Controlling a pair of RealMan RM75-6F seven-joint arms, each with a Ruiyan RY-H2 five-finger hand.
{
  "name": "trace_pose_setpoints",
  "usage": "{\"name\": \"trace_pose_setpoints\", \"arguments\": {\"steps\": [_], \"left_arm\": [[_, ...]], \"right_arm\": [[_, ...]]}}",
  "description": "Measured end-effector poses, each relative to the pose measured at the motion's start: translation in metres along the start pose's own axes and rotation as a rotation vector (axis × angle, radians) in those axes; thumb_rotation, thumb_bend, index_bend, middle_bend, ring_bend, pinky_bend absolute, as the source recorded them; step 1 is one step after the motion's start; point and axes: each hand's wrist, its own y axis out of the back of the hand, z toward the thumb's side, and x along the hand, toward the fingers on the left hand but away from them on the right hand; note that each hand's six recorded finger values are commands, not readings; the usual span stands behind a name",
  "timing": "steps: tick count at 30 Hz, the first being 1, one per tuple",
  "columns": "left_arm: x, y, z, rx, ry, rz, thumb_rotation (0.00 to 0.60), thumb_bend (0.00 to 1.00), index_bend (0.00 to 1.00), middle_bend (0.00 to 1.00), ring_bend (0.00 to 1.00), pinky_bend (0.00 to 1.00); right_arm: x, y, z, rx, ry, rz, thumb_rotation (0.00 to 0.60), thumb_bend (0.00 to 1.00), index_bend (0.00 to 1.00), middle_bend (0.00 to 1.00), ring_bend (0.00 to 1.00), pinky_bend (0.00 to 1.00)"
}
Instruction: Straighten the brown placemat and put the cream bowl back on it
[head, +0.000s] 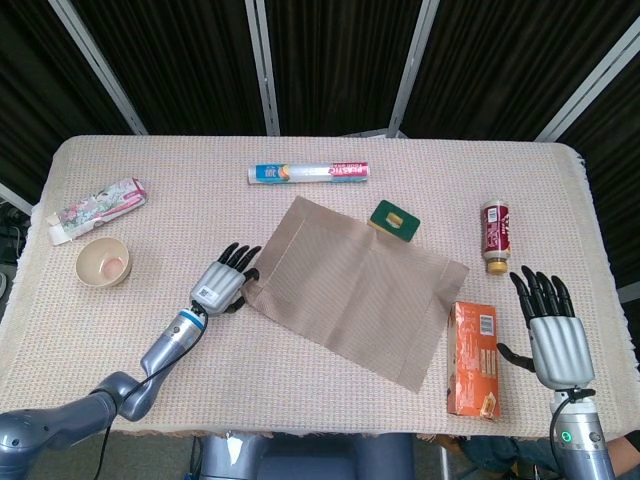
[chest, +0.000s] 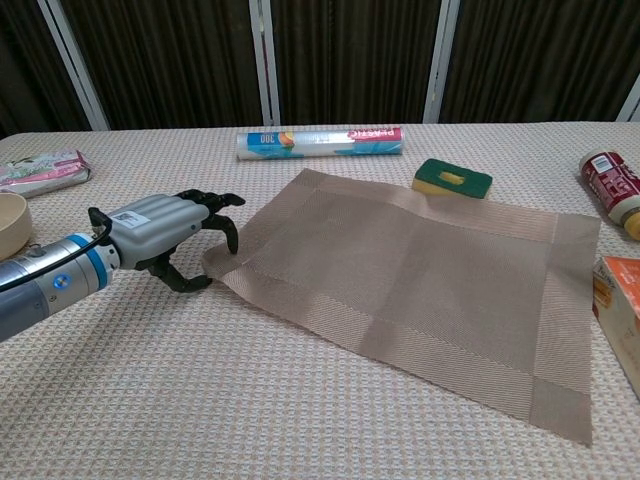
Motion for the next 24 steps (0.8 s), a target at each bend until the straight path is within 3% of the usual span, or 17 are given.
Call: {"name": "trace_pose_setpoints", "arguments": {"steps": [3, 15, 24], "left_arm": [[0.003, 0.002, 0.003, -0.012, 0.000, 0.008, 0.600, 0.49, 0.41, 0.00, 0.00, 0.00], [0.011, 0.008, 0.013, -0.030, 0.000, 0.036, 0.600, 0.55, 0.62, 0.00, 0.00, 0.00], [0.002, 0.012, 0.020, -0.032, -0.035, 0.057, 0.600, 0.55, 0.67, 0.00, 0.00, 0.00]], "right_arm": [[0.000, 0.001, 0.000, -0.001, 0.002, -0.004, 0.600, 0.00, 0.00, 0.00, 0.00, 0.00], [0.001, 0.005, -0.001, -0.009, 0.003, -0.015, 0.600, 0.00, 0.00, 0.00, 0.00, 0.00], [0.001, 0.006, 0.000, -0.012, 0.006, -0.014, 0.600, 0.00, 0.00, 0.00, 0.00, 0.00]]}}
